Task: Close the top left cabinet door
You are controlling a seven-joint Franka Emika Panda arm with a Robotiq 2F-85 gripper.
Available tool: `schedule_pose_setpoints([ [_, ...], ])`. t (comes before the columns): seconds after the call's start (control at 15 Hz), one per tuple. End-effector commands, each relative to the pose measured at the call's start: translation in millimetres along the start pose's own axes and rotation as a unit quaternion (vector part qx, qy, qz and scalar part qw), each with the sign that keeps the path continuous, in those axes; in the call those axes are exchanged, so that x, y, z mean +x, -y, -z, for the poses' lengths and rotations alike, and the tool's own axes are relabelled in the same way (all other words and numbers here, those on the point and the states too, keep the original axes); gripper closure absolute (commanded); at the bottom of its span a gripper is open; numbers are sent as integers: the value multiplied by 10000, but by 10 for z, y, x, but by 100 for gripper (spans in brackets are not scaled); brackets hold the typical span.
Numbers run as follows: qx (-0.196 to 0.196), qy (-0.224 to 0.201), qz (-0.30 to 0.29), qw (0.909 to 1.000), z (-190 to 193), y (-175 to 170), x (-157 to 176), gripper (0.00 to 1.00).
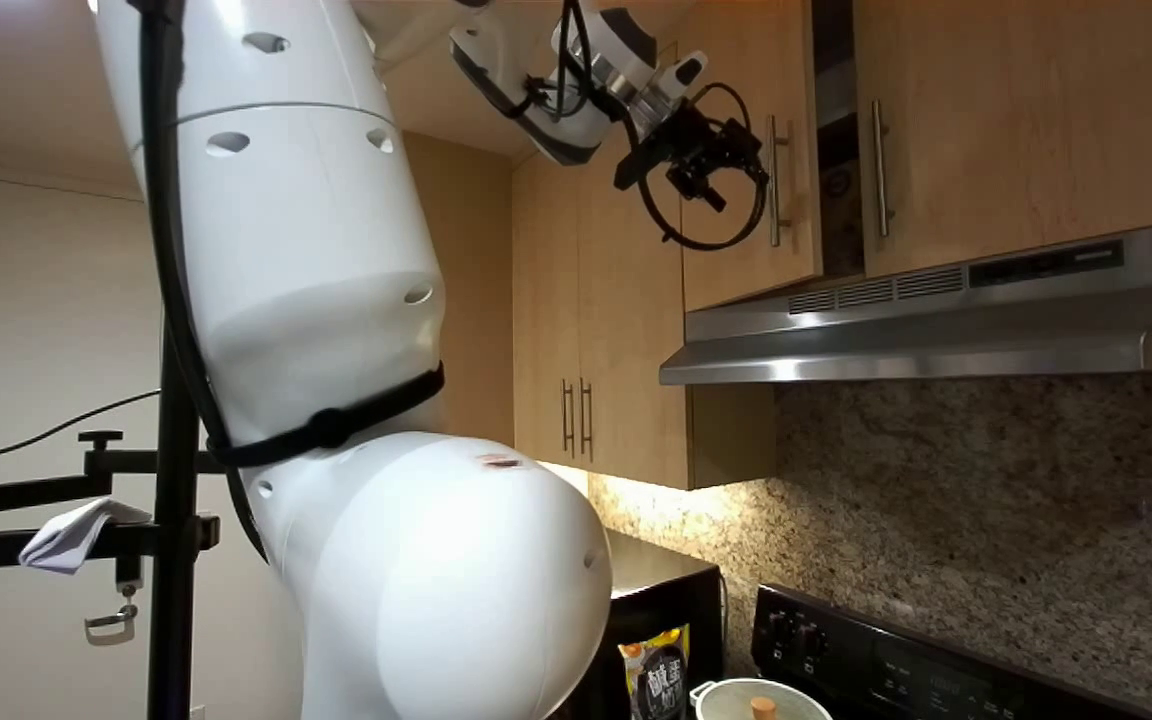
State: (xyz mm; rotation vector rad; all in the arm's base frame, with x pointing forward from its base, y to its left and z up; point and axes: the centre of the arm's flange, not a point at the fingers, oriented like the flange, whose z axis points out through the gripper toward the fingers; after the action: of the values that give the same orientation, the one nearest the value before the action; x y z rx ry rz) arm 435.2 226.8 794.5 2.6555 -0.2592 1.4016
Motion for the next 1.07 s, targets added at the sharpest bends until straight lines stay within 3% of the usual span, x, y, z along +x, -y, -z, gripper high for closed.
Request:
schedule_pose_setpoints([
  [0.0, -102, 347, -170, 9992, 100, -101, -369, 0],
  [0.53, -12, 1478, -74, 9890, 293, -381, -1056, 0],
  [0.73, -211, 2029, 58, 9790, 209, -560, -1361, 0],
  [1.0, -480, 2540, 669, 9637, 80, -820, -1725, 0],
])
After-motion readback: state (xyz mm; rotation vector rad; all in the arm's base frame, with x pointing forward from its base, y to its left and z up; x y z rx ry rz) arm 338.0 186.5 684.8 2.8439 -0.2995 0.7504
